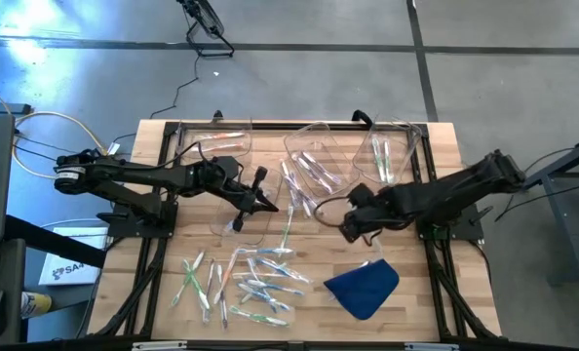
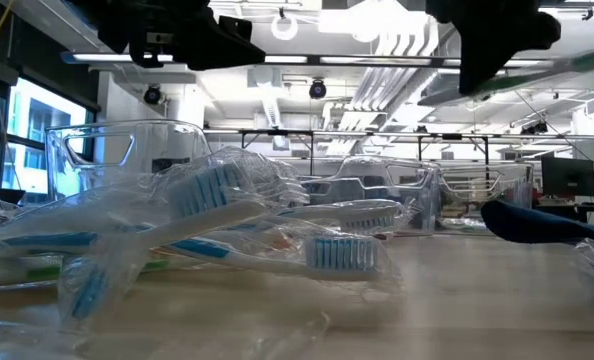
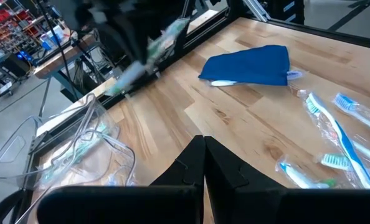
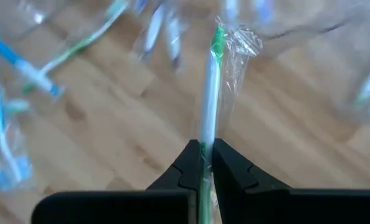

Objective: Pick & Place Toothbrushes
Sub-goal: Put the green toothbrush into the top right transparent bin

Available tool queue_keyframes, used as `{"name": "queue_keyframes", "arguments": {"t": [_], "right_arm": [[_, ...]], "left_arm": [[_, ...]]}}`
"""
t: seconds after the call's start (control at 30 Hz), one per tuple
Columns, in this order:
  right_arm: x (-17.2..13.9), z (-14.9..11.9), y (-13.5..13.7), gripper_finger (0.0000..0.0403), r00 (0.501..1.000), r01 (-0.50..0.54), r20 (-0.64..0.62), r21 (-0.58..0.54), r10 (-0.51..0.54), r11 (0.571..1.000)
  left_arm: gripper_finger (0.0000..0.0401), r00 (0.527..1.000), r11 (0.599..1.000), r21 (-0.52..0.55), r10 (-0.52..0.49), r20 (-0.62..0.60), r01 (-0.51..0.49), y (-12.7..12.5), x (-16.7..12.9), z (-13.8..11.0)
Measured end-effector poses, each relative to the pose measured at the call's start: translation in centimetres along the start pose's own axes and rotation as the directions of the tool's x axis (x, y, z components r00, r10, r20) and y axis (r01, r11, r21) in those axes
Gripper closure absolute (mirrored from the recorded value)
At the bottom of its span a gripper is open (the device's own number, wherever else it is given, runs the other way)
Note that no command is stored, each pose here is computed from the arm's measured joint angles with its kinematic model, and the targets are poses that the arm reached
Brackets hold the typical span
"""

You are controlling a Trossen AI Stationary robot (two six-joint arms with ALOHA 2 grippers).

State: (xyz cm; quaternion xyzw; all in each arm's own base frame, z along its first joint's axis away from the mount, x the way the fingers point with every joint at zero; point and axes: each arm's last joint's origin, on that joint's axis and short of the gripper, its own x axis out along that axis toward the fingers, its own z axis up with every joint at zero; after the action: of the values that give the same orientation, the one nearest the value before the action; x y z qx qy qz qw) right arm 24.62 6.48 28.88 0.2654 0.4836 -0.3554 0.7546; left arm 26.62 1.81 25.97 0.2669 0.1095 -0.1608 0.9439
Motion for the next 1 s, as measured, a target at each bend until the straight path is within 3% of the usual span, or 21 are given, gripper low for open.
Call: {"name": "queue_keyframes", "arguments": {"t": [0.27, 0.37, 0.73, 0.87, 1.0], "right_arm": [[-1.7, 2.6, -3.6, 0.0389, 0.962, 0.096, 0.242, 0.147, -0.13, 0.985], [-1.5, 4.0, -4.9, 0.0389, 0.937, 0.162, 0.279, 0.183, -0.209, 0.97], [0.3, 9.3, -10.9, 0.0389, 0.854, 0.389, 0.212, 0.346, -0.475, 0.854], [0.8, 10.8, -13.2, 0.0389, 0.832, 0.434, 0.175, 0.384, -0.526, 0.815], [1.7, 12.1, -14.7, 0.0389, 0.822, 0.435, 0.185, 0.407, -0.539, 0.803]], "left_arm": [[0.0401, 1.0, 1.0, 0.003, 0.004, 0.006, -0.005, 0.0, 0.0, 0.1], [0.0401, 1.0, 1.0, 0.002, 0.004, 0.005, -0.004, 0.0, 0.0, 0.1], [0.0401, 1.0, 1.0, -0.001, 0.004, 0.005, -0.004, 0.0, 0.0, 0.1], [0.0401, 1.0, 1.0, -0.001, 0.004, 0.005, -0.004, 0.0, 0.0, 0.1], [0.0401, 1.0, 1.0, -0.001, 0.004, 0.005, -0.004, 0.0, 0.0, 0.1]]}}
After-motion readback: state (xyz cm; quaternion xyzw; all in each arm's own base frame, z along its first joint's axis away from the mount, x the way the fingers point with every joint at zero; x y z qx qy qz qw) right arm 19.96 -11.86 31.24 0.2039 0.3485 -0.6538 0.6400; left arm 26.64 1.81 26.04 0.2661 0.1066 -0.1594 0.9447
